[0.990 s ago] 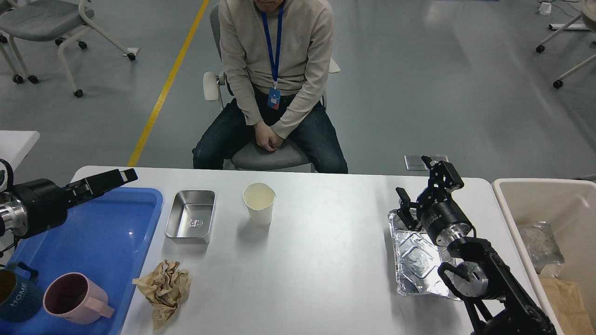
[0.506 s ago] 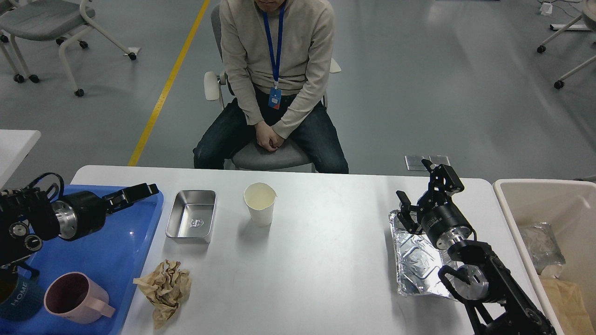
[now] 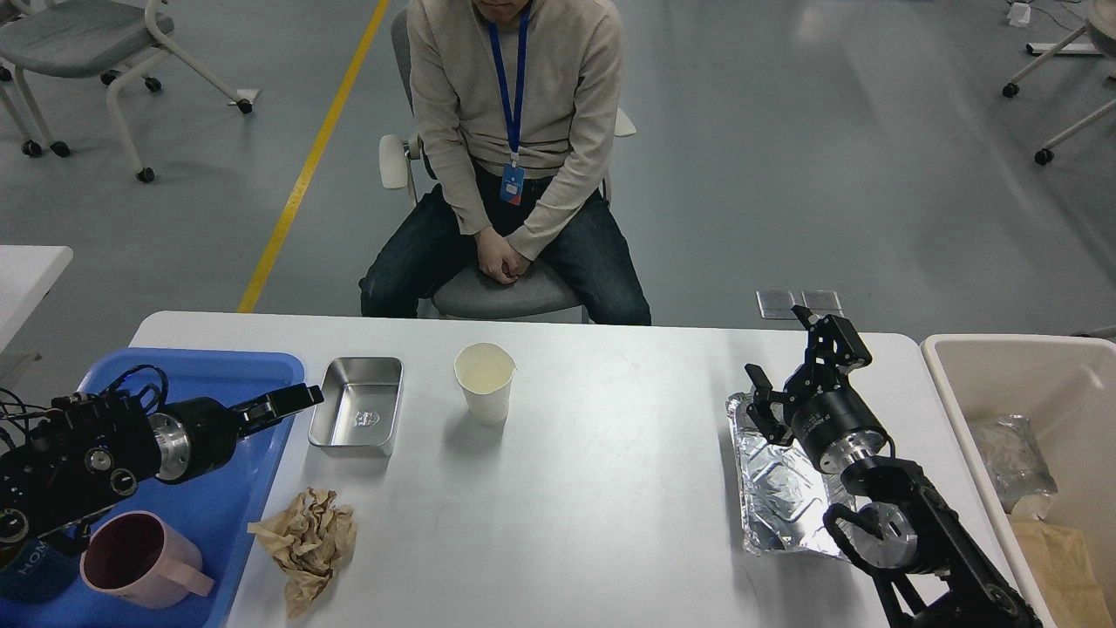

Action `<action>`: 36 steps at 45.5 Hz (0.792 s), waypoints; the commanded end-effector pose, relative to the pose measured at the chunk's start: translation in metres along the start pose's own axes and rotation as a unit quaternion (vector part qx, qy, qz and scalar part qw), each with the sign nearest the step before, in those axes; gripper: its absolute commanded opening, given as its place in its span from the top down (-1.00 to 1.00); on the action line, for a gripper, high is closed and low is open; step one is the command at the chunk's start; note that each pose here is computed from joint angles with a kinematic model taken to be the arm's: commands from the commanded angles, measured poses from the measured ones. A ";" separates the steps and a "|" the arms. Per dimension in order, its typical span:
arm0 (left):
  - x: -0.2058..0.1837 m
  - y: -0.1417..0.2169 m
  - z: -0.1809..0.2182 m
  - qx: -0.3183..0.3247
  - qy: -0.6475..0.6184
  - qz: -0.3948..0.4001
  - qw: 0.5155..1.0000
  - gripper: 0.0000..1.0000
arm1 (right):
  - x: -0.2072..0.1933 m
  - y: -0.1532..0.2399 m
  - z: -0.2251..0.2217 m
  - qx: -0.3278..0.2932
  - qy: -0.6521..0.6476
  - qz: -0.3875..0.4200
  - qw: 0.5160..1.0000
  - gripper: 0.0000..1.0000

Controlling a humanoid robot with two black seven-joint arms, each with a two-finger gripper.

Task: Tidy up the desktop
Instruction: 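Move the left gripper toward the small steel tin, then grasp the steel tin edge with the left gripper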

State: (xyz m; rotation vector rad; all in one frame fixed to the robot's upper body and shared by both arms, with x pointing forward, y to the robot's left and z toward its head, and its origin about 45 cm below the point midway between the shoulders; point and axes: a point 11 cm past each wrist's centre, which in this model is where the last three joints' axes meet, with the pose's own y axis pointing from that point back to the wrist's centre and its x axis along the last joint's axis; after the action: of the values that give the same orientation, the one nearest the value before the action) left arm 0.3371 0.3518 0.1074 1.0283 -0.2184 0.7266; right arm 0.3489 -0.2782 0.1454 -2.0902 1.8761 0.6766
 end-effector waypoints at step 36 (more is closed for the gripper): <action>-0.016 -0.029 -0.015 0.028 0.003 -0.017 0.999 -0.34 | 0.002 0.002 -0.001 0.001 0.002 0.002 1.000 -1.00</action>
State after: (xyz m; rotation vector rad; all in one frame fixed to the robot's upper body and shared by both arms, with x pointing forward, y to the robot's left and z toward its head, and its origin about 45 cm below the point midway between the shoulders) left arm 0.3405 0.3436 0.0730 1.0662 -0.1736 0.7014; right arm 0.3479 -0.2797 0.1455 -2.0883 1.8795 0.6730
